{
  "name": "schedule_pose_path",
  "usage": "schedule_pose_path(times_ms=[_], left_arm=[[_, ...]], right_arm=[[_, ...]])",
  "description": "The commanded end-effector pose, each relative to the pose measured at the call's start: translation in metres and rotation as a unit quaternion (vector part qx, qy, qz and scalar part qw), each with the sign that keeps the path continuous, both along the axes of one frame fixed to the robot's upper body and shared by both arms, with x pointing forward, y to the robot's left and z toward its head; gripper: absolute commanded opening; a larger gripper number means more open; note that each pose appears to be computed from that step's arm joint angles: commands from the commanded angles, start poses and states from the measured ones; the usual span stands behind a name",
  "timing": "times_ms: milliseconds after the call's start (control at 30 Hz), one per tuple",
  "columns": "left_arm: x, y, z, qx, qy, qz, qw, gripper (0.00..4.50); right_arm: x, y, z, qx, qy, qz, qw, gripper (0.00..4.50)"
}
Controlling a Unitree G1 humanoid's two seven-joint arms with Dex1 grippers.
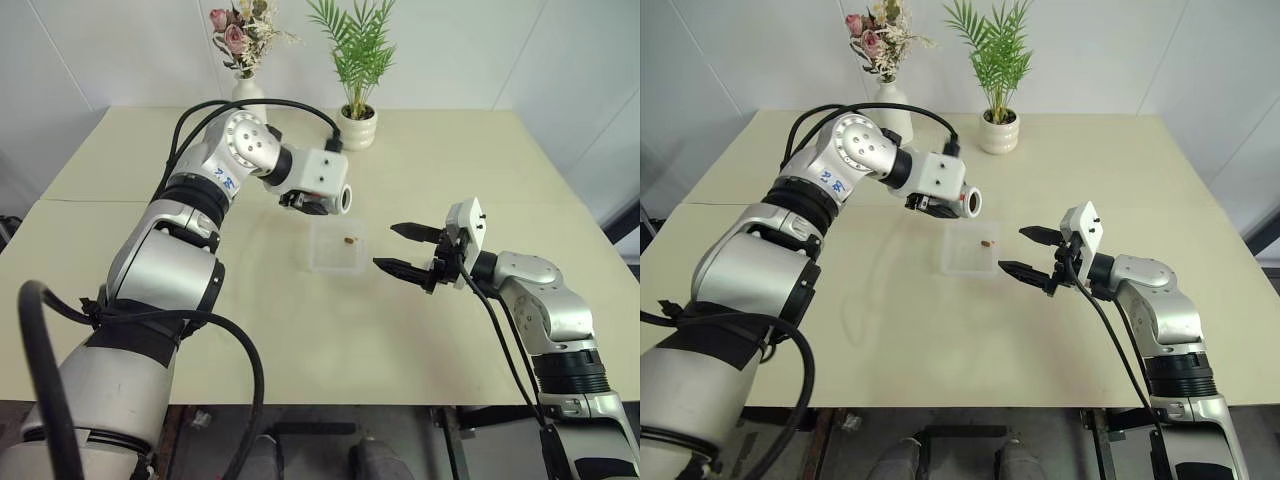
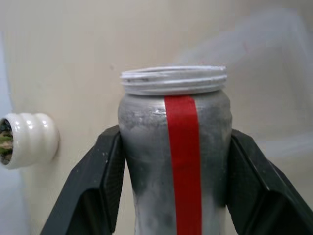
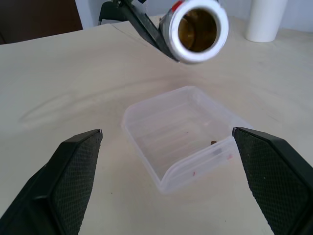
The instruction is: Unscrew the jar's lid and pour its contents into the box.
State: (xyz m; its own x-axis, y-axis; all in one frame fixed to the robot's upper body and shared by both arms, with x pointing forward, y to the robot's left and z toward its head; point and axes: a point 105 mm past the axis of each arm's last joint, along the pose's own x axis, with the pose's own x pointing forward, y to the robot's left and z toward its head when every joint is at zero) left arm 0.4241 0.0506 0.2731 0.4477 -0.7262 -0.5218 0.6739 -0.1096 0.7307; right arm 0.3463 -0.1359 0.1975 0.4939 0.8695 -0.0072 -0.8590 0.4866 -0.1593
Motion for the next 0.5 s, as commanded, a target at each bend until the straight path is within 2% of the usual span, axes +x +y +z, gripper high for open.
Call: schedule_pose_path(times_ms=[33,100,267,400,500], left_arm=[[-0.002,0.006,0.032,-0.186,0.026,-0.001,0.982,2.5],[0.001,0.021,0.032,-0.255,0.047,0.018,0.966,2.5],[0.003,0.056,0.028,-0.364,0.063,0.055,0.928,2.5],[0.004,0.085,0.028,-0.465,0.083,0.094,0.876,2.5],[-0.001,0.108,0.027,-0.528,0.06,0.113,0.84,2.5]], right_arm=[[-0.007,-0.002,0.015,0.003,-0.026,0.005,1.0,4.49],[-0.006,-0.003,0.015,0.003,-0.025,0.003,1.0,4.49],[-0.006,-0.005,0.016,0.0,-0.024,0.001,1.0,4.49],[-0.005,-0.006,0.016,0.001,-0.024,-0.003,1.0,4.49],[-0.005,-0.006,0.015,0.003,-0.026,-0.008,1.0,4.49]])
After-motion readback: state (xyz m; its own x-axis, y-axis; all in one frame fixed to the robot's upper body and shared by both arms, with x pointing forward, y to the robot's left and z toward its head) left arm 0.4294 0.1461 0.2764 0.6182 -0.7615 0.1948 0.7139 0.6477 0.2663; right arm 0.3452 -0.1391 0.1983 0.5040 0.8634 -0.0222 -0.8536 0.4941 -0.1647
